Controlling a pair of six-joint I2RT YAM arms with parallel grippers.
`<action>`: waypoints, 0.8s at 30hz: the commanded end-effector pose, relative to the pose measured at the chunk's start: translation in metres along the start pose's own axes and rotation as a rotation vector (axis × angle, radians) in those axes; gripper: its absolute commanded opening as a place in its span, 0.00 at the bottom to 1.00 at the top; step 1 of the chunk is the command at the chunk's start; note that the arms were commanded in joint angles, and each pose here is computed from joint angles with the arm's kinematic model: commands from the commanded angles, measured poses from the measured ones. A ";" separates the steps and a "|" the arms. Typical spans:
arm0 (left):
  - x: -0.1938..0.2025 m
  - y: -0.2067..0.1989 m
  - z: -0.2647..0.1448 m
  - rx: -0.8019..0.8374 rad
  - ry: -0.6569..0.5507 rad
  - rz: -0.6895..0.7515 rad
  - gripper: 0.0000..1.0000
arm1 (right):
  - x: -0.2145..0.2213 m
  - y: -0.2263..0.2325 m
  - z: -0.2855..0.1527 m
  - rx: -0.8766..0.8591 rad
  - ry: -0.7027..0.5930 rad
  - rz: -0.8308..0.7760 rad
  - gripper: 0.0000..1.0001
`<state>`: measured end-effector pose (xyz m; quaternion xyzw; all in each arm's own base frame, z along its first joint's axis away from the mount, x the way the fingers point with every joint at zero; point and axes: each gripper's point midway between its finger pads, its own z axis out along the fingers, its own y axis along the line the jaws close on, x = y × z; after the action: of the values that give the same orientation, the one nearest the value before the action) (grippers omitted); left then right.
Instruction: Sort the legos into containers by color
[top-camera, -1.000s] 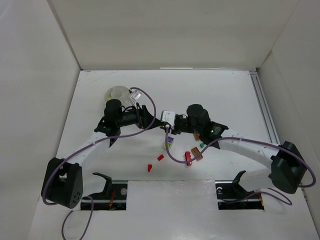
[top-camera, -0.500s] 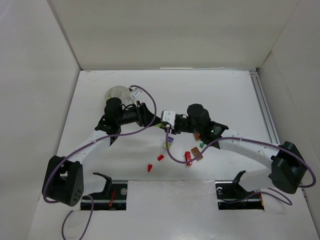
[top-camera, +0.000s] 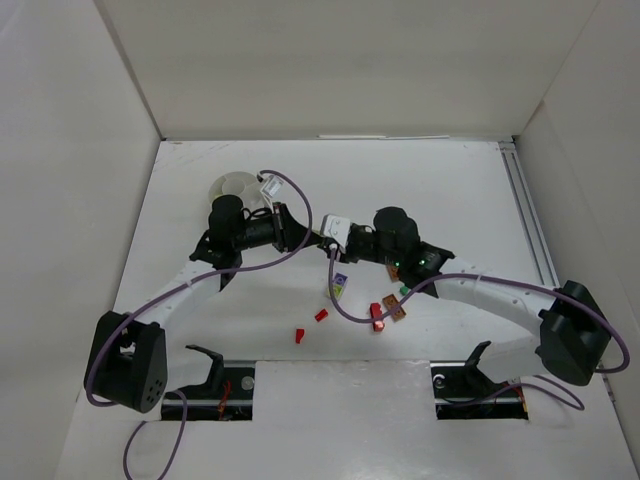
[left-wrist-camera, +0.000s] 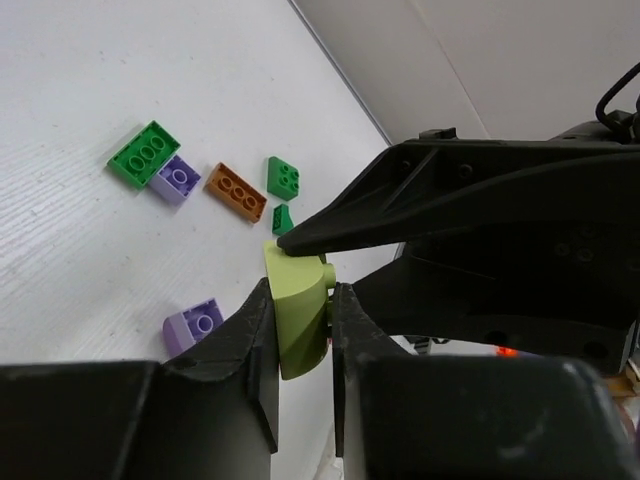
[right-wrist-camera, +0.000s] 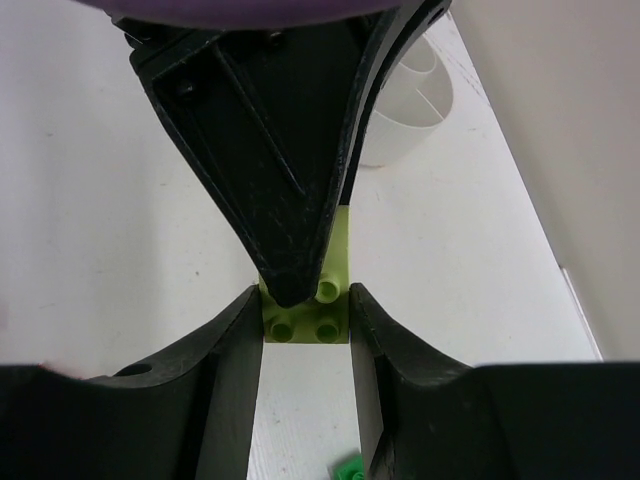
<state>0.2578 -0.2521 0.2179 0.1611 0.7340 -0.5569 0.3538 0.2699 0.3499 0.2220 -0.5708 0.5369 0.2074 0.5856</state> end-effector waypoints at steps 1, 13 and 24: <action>-0.015 -0.019 -0.002 0.058 -0.029 0.104 0.00 | -0.035 -0.022 0.003 0.076 -0.083 -0.016 0.37; -0.108 0.062 -0.043 -0.358 -0.238 0.072 0.00 | -0.005 -0.076 -0.023 0.348 0.041 0.099 1.00; -0.174 0.176 -0.149 -0.851 -0.449 -0.080 0.00 | 0.091 -0.117 -0.053 0.360 0.179 0.327 1.00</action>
<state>0.4303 -0.0547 0.2073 -0.1378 0.8218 -0.2786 0.4775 0.3815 0.2297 0.2008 -0.3787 0.7054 0.1057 0.5898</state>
